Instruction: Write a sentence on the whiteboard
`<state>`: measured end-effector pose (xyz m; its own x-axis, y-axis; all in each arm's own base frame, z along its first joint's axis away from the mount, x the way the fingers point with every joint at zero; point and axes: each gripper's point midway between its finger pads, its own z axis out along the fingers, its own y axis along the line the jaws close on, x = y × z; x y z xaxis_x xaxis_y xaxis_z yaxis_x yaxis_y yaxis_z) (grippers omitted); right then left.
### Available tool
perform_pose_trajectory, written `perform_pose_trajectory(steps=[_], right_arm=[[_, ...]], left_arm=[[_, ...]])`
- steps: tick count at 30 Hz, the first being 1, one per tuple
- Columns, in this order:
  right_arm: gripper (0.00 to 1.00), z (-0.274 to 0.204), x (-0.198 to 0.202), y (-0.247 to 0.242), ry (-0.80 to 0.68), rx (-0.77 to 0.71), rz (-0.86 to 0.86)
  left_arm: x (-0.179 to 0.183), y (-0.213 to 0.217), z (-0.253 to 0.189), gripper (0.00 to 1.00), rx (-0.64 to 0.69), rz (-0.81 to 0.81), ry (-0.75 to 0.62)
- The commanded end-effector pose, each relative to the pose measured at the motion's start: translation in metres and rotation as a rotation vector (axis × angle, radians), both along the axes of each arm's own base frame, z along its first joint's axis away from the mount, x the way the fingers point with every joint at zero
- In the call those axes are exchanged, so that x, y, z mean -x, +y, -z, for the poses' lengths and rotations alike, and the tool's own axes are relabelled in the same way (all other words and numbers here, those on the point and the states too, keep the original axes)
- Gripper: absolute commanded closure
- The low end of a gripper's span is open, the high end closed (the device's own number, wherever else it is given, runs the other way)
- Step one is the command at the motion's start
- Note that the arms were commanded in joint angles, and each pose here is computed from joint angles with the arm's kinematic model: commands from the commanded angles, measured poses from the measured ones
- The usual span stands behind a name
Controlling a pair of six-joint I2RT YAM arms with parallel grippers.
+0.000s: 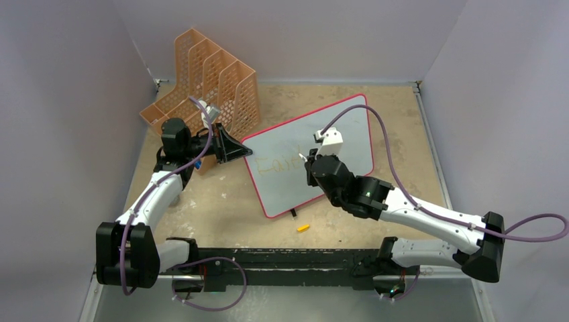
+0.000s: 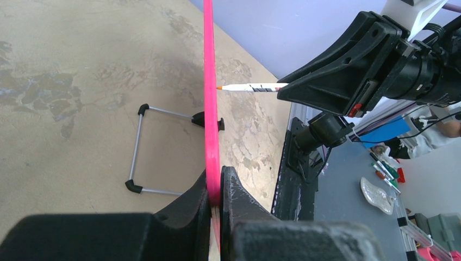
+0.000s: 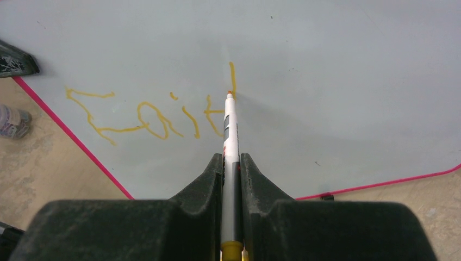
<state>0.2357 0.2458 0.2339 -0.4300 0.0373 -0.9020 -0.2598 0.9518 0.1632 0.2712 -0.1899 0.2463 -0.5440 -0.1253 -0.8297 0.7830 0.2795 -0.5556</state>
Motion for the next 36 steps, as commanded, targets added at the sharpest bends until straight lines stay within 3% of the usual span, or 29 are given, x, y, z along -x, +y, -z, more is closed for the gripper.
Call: perform_pose_trajectory(steps=[1,36], right_arm=[[1.0,-0.005,-0.008,-0.001,-0.037,-0.008,0.034],[1.0,0.026,-0.003,-0.021,0.035,0.048,0.085]], left_arm=[[0.001,-0.002,-0.013,1.0,-0.007,0.049,-0.109],[0.001,-0.002,-0.014,1.0,-0.009,0.046,-0.114]])
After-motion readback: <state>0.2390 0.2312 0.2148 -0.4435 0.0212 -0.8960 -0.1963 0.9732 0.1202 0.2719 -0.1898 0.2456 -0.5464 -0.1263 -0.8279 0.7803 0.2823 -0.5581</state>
